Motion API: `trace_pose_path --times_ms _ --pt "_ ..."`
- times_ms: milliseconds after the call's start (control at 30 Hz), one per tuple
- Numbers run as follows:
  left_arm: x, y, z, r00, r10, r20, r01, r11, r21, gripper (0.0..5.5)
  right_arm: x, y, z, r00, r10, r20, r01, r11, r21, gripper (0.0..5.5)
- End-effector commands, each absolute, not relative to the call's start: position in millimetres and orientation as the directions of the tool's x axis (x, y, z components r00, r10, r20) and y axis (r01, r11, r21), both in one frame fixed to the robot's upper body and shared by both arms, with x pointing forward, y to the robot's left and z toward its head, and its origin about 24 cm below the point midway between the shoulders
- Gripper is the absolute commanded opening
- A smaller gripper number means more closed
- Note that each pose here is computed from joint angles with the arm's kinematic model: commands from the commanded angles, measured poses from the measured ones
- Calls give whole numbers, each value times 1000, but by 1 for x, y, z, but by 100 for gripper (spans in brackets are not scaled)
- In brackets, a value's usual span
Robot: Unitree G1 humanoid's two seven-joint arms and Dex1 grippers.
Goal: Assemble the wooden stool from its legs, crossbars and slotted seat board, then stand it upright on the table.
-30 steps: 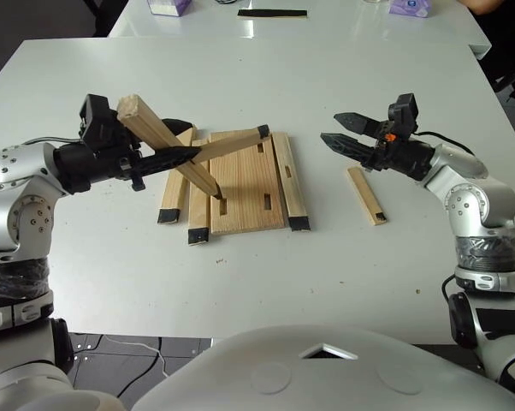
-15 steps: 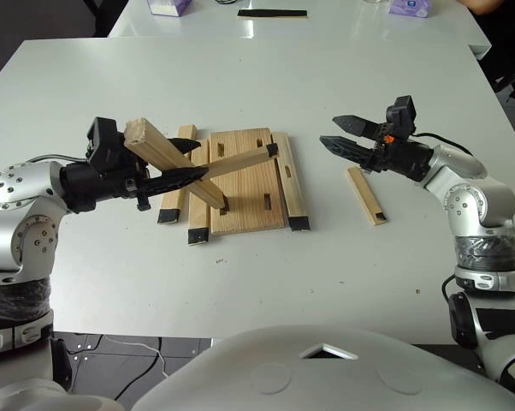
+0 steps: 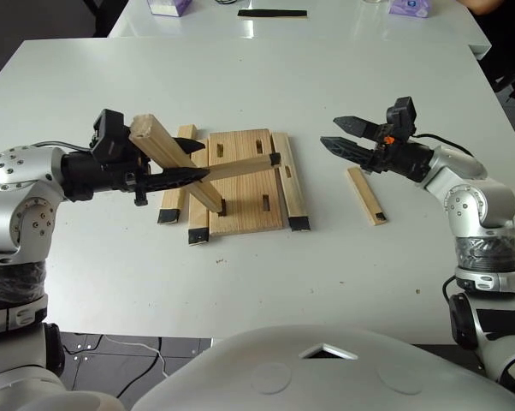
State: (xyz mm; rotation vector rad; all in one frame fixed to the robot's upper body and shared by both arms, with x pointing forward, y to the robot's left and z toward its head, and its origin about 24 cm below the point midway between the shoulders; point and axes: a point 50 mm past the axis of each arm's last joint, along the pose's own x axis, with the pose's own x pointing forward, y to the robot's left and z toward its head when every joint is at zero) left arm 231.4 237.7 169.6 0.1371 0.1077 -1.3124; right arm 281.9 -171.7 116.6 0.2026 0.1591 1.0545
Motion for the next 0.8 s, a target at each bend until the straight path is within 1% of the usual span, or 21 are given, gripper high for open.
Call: trace_pose_path --times_ms 33,267,367,500,600,733,800 --pt "231 231 140 197 -950 -243 976 212 -39 209 282 -171 114 486 873 -49 -843 482 238 352" --pt "246 232 130 187 -942 -279 979 202 -27 206 284 -167 110 472 880 -58 -849 471 239 352" --pt "246 231 125 177 -938 -297 981 191 -17 205 285 -164 110 471 880 -53 -850 470 240 352" --pt "237 230 115 202 -937 -285 975 221 -36 205 281 -164 106 478 877 -51 -844 475 250 352" --pt "223 228 97 217 -927 -305 966 249 -70 205 277 -162 102 486 872 -50 -837 481 262 352" --pt "205 222 77 181 -920 -349 967 231 -107 205 273 -159 99 488 871 -51 -831 482 278 352" --pt "202 222 73 160 -914 -372 971 213 -106 205 272 -158 98 488 871 -55 -830 482 281 352"
